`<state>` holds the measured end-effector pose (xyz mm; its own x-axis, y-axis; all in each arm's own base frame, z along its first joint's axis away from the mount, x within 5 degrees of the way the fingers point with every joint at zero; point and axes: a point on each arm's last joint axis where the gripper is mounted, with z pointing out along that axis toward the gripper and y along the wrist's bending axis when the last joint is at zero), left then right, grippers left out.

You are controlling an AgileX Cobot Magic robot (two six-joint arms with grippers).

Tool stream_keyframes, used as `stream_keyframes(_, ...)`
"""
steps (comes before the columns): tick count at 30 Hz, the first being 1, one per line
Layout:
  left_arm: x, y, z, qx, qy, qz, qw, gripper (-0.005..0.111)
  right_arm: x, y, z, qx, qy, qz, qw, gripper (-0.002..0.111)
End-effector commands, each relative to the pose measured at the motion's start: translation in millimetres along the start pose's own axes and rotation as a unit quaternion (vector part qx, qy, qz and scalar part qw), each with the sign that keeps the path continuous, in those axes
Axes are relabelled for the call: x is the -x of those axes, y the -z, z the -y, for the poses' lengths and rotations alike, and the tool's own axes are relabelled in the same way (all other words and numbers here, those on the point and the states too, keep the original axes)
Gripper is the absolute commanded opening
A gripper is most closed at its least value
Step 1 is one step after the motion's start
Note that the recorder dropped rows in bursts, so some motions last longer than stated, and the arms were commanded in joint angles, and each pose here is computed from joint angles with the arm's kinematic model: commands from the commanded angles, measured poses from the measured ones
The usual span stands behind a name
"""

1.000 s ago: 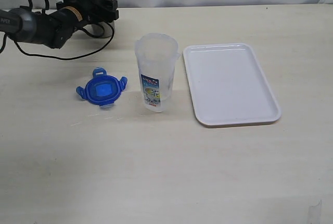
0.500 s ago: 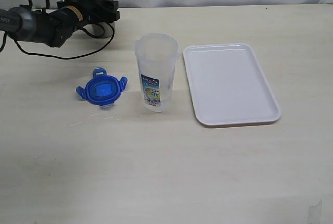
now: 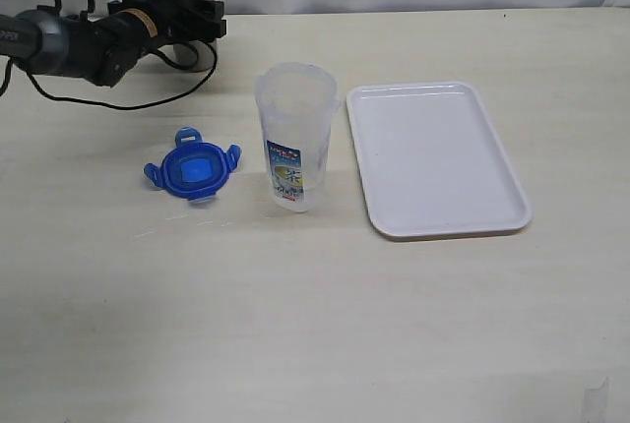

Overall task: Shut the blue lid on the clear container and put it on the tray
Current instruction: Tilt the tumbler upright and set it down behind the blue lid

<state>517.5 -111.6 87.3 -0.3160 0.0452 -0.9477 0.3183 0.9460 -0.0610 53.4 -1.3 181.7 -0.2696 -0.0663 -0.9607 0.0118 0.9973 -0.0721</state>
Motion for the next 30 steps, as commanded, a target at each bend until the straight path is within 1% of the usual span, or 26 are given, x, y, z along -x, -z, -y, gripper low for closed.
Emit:
stream_keyframes(1,-10.8,-0.2,1.5,0.01,0.002,-0.045,0.999,0.072,0.7,0.0,0.1,-0.001,-0.001,0.009,1.0,0.004)
stream_keyframes(4,-11.6,-0.2,1.2,0.011,0.002,-0.049,0.999,0.073,0.7,0.0,0.1,-0.001,-0.001,0.009,1.0,0.004)
stream_keyframes(9,-12.1,-0.9,7.6,0.007,0.004,-0.051,0.999,0.088,0.7,0.0,0.1,-0.001,-0.001,0.009,1.0,0.004)
stream_keyframes(11,-12.4,-1.0,8.5,0.007,0.006,-0.053,0.999,0.091,0.7,0.0,0.1,-0.001,-0.001,0.009,1.0,0.004)
stream_keyframes(19,-10.0,1.1,7.5,0.015,0.011,-0.069,0.997,0.09,0.7,0.0,0.1,-0.001,-0.001,0.009,1.0,0.004)
stream_keyframes(30,-5.5,7.2,7.6,0.035,0.011,-0.115,0.993,0.09,0.7,0.0,0.1,-0.001,-0.001,0.009,1.0,0.004)
